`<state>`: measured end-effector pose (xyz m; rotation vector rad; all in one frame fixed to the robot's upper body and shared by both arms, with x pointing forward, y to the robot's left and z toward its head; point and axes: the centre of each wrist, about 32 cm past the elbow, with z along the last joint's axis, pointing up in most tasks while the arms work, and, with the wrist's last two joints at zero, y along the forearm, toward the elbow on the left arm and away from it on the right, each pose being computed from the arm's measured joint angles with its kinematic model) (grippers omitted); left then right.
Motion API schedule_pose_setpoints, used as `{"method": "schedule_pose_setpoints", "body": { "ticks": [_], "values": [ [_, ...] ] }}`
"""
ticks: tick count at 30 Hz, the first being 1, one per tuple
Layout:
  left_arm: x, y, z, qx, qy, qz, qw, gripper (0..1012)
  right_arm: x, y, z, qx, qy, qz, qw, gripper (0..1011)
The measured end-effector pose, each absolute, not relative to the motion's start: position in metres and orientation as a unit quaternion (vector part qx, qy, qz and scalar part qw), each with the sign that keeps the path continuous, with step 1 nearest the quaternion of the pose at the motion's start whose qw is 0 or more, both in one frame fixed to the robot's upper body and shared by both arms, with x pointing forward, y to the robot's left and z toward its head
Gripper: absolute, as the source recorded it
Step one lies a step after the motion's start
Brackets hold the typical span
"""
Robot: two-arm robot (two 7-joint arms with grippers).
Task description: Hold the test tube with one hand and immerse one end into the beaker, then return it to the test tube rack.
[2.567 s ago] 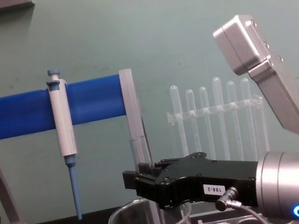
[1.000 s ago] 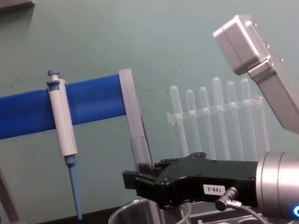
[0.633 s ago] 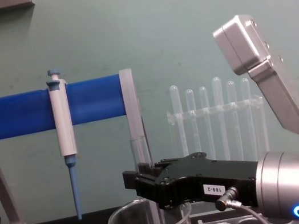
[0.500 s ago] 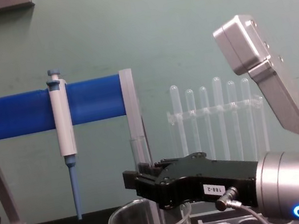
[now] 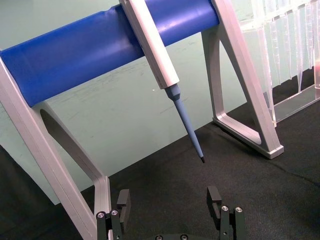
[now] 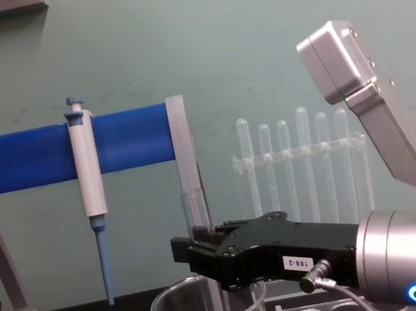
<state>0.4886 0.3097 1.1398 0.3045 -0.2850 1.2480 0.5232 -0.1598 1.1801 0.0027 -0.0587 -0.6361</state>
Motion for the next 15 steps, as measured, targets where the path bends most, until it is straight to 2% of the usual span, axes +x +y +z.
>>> {"method": "schedule_pose_setpoints", "body": {
  "ticks": [15],
  "values": [
    [0.4886, 0.3097, 1.1398, 0.141, -0.132, 0.58, 0.791, 1000, 0.5232, -0.1598, 1.1801, 0.001, -0.029, -0.313, 0.949, 225]
  ]
}}
